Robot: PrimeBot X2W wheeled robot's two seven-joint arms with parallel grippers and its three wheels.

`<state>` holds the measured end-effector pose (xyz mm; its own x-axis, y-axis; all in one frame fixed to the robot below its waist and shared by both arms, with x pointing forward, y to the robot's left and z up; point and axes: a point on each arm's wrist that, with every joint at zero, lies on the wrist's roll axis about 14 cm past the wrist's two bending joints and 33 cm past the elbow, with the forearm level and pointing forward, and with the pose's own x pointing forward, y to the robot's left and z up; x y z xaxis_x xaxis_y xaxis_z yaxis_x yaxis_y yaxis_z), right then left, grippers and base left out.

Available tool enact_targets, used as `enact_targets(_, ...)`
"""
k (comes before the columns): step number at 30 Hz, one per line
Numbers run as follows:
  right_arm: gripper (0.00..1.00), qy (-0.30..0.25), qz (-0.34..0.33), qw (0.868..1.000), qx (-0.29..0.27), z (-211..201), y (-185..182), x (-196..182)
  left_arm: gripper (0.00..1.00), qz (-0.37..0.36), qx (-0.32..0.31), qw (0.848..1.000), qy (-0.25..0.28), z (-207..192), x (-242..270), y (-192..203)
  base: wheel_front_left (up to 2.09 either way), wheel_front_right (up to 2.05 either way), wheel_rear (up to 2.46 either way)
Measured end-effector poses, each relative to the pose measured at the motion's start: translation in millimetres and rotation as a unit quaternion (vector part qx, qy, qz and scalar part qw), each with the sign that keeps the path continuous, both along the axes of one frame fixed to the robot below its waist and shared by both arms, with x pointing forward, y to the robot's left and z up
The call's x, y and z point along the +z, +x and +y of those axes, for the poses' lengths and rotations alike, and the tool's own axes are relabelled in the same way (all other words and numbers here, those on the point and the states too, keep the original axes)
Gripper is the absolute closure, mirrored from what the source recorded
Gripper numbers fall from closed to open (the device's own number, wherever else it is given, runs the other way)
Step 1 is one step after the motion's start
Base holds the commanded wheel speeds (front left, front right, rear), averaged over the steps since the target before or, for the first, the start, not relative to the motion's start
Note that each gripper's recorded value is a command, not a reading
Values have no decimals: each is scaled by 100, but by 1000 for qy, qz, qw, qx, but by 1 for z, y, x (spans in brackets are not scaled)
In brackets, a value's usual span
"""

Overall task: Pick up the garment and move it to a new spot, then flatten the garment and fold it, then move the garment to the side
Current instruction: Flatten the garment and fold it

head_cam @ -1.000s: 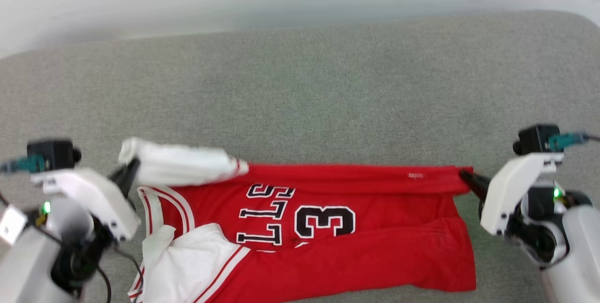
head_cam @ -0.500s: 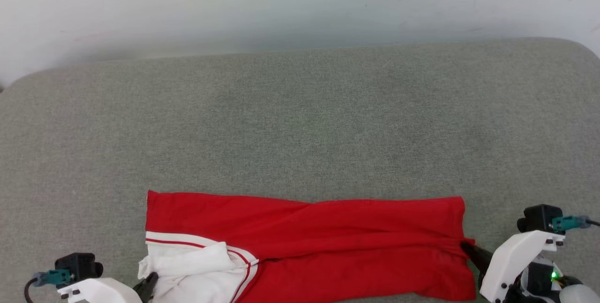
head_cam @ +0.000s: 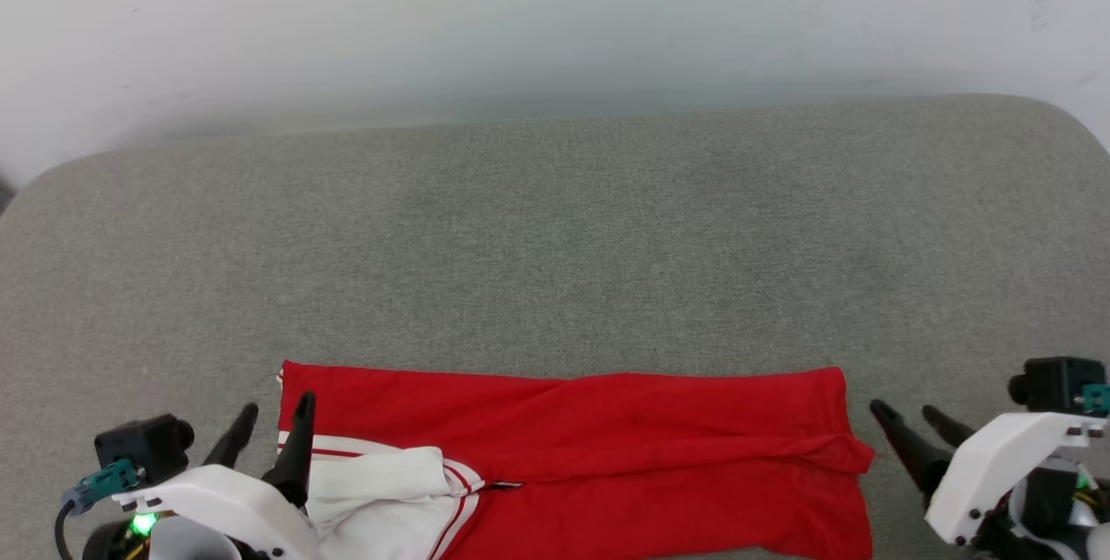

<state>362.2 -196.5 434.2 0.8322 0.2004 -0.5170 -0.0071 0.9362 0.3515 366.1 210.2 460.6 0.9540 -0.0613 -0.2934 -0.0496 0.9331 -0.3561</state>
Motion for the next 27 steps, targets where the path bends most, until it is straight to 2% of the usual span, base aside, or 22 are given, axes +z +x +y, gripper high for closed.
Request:
enact_targets(6,0,-33,4,999,-9,-25,1,18,0,-123,-8,990,65,-11,53,14,0,0,0)
enact_targets(11,0,-55,37,998,8,-26,3,20,0,-188,1,978,88,-15,80,18,0,0,0)
enact_targets(19,0,-40,120,991,52,7,0,-15,0,-218,13,970,103,-17,92,16,0,0,0)
enact_targets(27,0,-17,216,972,86,34,-11,-67,0,-207,21,972,112,-10,82,21,0,0,0)
